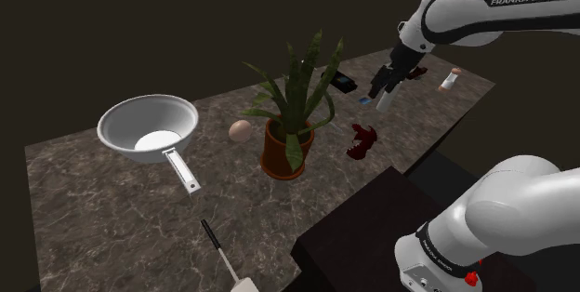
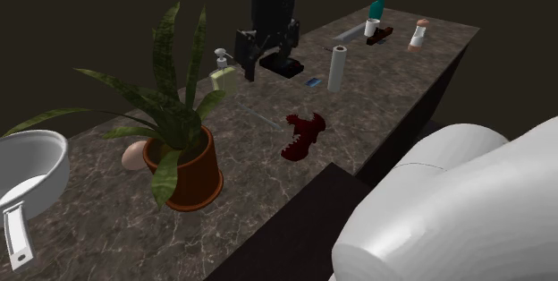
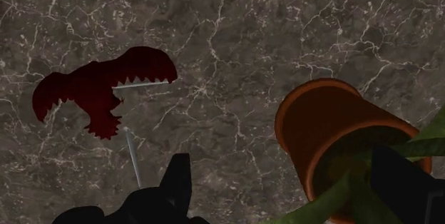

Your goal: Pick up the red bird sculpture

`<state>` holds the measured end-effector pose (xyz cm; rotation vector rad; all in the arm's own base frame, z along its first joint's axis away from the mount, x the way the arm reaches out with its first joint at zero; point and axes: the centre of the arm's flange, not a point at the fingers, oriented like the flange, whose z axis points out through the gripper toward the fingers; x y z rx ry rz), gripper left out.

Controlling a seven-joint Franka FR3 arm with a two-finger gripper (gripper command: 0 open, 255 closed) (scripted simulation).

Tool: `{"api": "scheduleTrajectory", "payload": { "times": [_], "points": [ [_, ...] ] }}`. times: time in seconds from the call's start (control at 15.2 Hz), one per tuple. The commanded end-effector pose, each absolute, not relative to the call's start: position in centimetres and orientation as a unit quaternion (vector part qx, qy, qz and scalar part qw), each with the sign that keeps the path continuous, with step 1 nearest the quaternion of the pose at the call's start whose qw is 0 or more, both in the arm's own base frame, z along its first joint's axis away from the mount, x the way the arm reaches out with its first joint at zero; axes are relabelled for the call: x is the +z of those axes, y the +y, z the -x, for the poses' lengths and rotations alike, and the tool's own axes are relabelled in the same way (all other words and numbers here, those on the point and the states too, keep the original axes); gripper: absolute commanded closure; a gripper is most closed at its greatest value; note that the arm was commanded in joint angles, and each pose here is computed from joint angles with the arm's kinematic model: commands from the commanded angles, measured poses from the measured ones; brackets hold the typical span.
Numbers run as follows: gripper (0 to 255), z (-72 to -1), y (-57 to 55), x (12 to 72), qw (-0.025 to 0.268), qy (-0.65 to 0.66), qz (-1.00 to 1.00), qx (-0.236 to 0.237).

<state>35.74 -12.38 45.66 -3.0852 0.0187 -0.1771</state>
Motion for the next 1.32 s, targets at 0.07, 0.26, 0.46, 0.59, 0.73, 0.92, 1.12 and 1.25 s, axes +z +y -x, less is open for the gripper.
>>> {"api": "scheduleTrajectory", "payload": {
  "times": [0.07,0.26,0.46,0.59,0.73,0.92,1.12,1.25],
  "points": [
    [0,-36.5,-14.6,42.4,0.025,-0.004,0.998,-0.054],
    [0,-37.4,-17.0,39.3,0.024,-0.012,0.998,-0.050],
    [0,-38.4,-19.4,36.3,0.023,-0.021,0.998,-0.046],
    [0,-39.1,-20.9,34.2,0.023,-0.027,0.998,-0.043],
    [0,-39.7,-22.5,32.2,0.023,-0.033,0.998,-0.040],
    [0,-40.8,-24.8,29.1,0.022,-0.042,0.998,-0.036],
    [0,-41.8,-27.1,26.1,0.021,-0.050,0.998,-0.032],
    [0,-42.5,-28.7,24.0,0.021,-0.056,0.998,-0.029]
  ]
}}
